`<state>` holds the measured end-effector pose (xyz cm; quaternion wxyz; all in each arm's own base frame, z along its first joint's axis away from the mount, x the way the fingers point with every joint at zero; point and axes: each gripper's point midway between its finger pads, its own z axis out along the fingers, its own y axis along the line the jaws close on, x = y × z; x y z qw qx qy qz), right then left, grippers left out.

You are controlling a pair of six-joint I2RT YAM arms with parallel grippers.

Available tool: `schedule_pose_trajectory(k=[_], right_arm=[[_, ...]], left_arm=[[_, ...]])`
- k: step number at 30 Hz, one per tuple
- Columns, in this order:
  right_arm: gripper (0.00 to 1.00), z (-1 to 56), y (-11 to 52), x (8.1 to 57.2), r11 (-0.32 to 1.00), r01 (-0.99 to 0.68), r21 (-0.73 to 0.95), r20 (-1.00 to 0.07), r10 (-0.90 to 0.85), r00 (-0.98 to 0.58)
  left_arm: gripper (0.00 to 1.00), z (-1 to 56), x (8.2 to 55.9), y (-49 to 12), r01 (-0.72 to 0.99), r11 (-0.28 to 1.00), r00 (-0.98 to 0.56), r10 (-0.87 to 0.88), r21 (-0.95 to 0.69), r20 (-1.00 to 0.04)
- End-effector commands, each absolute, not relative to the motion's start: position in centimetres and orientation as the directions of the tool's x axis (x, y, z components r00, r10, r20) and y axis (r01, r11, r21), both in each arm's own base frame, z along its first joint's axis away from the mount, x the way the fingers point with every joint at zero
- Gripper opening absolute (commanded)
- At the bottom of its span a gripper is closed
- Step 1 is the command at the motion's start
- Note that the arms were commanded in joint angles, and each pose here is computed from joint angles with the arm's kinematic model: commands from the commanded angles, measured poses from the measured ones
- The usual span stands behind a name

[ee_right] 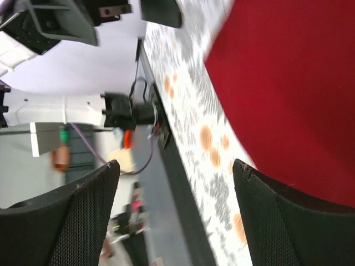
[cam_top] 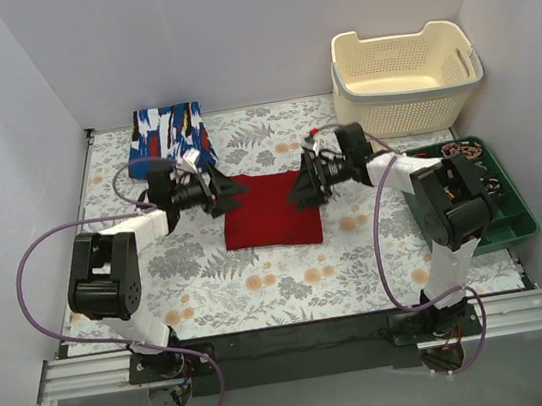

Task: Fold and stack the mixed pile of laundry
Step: Fold the T-shirt at the center of the board.

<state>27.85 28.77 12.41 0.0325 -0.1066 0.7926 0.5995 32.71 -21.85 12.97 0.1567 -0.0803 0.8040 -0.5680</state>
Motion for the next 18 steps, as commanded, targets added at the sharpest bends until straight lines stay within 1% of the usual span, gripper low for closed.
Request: schedule_pose_trajectory(k=[1,2,3,4,5,6,7,9,12,15,18], right_arm=[[0.87,16.6,29.4,34.1,0.246,-0.436,0.866,-0.431,-0.077,-0.899],[0.86,17.1,29.7,35.5,0.243,-0.457,0.856,-0.455,-0.067,-0.888],[0.85,16.7,29.6,36.4,0.251,-0.452,0.856,-0.452,-0.059,-0.89],[0.85,14.9,29.6,37.4,0.271,-0.429,0.862,-0.431,-0.056,-0.901],[0.85,15.1,29.8,38.4,0.271,-0.45,0.851,-0.454,-0.051,-0.89],[0.85,14.4,29.5,39.2,0.282,-0.445,0.85,-0.452,-0.043,-0.891],[0.85,12.7,29.5,39.8,0.293,-0.418,0.86,-0.425,-0.044,-0.904],[0.84,10.4,29.3,40.8,0.312,-0.389,0.867,-0.398,-0.038,-0.917],[0.82,7.5,28.3,42.3,0.36,-0.367,0.858,-0.388,-0.016,-0.922],[0.8,5.6,27.0,43.9,0.404,-0.358,0.842,-0.396,0.011,-0.918],[0.76,6.4,26.4,44.7,0.406,-0.371,0.835,-0.416,0.026,-0.909]], left_arm=[[0.72,16.7,38.2,-23.1,0.249,0.352,-0.882,-0.303,-0.902,-0.362],[0.71,16.1,40.2,-23.4,0.256,0.352,-0.871,-0.321,-0.9,-0.373],[0.69,15.3,41.5,-23.7,0.24,0.363,-0.863,-0.344,-0.9,-0.369],[0.68,14.8,42.3,-23.9,0.198,0.348,-0.872,-0.365,-0.916,-0.327],[0.67,15.7,43.7,-24.3,0.23,0.327,-0.859,-0.375,-0.917,-0.349],[0.66,13.2,44.5,-24.5,0.175,0.332,-0.873,-0.383,-0.927,-0.302],[0.65,12.9,45.2,-24.7,0.166,0.329,-0.871,-0.394,-0.93,-0.294],[0.65,11.6,46.3,-25.1,0.159,0.332,-0.867,-0.404,-0.93,-0.293],[0.64,9.5,47.3,-24.8,0.123,0.373,-0.859,-0.424,-0.92,-0.287],[0.64,8.2,48.3,-23.8,0.113,0.42,-0.838,-0.447,-0.9,-0.314],[0.62,9.1,48.7,-22.8,0.131,0.434,-0.823,-0.453,-0.891,-0.342]])
